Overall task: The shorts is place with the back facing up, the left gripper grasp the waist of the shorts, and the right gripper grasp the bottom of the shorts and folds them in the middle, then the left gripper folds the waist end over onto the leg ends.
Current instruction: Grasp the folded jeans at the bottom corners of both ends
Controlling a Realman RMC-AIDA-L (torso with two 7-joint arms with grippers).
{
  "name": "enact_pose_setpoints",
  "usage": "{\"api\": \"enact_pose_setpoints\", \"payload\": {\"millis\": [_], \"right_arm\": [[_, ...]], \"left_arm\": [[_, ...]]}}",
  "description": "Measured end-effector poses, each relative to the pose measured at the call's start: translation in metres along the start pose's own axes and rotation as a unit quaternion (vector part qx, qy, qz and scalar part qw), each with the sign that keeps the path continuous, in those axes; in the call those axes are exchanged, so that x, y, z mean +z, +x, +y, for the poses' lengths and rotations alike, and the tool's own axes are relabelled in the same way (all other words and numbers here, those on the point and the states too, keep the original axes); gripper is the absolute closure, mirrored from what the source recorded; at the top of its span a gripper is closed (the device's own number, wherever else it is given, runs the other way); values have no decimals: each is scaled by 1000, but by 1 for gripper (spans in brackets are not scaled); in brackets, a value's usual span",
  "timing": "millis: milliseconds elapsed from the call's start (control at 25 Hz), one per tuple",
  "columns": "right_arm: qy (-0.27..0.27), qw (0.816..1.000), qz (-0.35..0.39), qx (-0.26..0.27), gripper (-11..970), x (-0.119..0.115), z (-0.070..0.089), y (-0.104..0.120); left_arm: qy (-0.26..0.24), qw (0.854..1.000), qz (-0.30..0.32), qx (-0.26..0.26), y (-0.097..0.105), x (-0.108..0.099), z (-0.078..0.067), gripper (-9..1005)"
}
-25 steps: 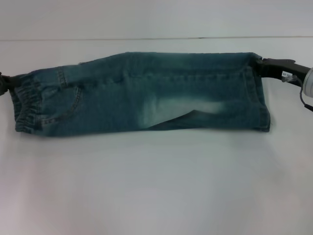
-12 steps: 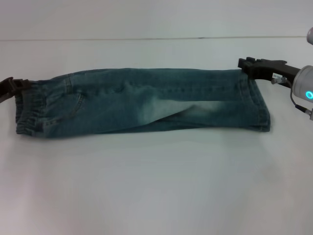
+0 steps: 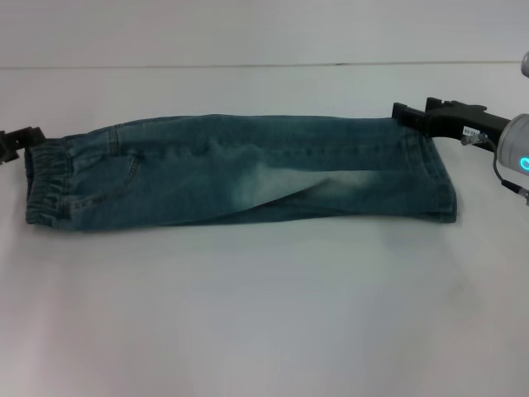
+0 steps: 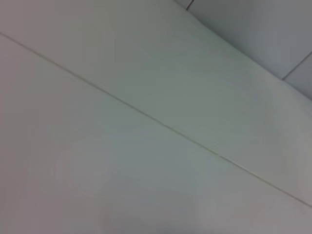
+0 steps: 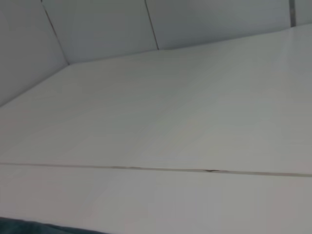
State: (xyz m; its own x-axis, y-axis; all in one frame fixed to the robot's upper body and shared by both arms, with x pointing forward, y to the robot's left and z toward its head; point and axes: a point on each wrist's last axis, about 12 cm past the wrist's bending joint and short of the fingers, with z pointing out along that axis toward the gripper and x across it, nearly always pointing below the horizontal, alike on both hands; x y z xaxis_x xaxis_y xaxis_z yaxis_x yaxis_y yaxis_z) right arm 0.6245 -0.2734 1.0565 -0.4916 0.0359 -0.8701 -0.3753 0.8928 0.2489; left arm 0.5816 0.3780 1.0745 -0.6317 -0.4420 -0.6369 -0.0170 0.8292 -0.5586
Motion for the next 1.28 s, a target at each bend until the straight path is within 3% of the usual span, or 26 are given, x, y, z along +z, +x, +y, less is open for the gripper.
{"api": "enact_pose_setpoints", "payload": {"millis": [200,320,440,680,880,1280], "right_arm": [[-18,1000,-6,3,343,-4,1,0],[-54,998,-13,6,259,-10,3,-1],[-117,993,-27,3,165,-23,7,-7],[-221,975,-28,-23,178,-45,17,-13],[-257,965,8,-50,182,-48,25,-10],[-288,955,34,-69,181,-42,43,-3]], "left_arm": [[5,1000,-7,0,-2,-8,3,380],[16,1000,8,-1,-2,-17,5,174],[19,999,35,-25,0,-30,9,135],[-12,988,111,-110,11,-46,16,111],[-26,979,154,-132,18,-46,15,137],[-18,980,149,-133,15,-31,5,189]]}}
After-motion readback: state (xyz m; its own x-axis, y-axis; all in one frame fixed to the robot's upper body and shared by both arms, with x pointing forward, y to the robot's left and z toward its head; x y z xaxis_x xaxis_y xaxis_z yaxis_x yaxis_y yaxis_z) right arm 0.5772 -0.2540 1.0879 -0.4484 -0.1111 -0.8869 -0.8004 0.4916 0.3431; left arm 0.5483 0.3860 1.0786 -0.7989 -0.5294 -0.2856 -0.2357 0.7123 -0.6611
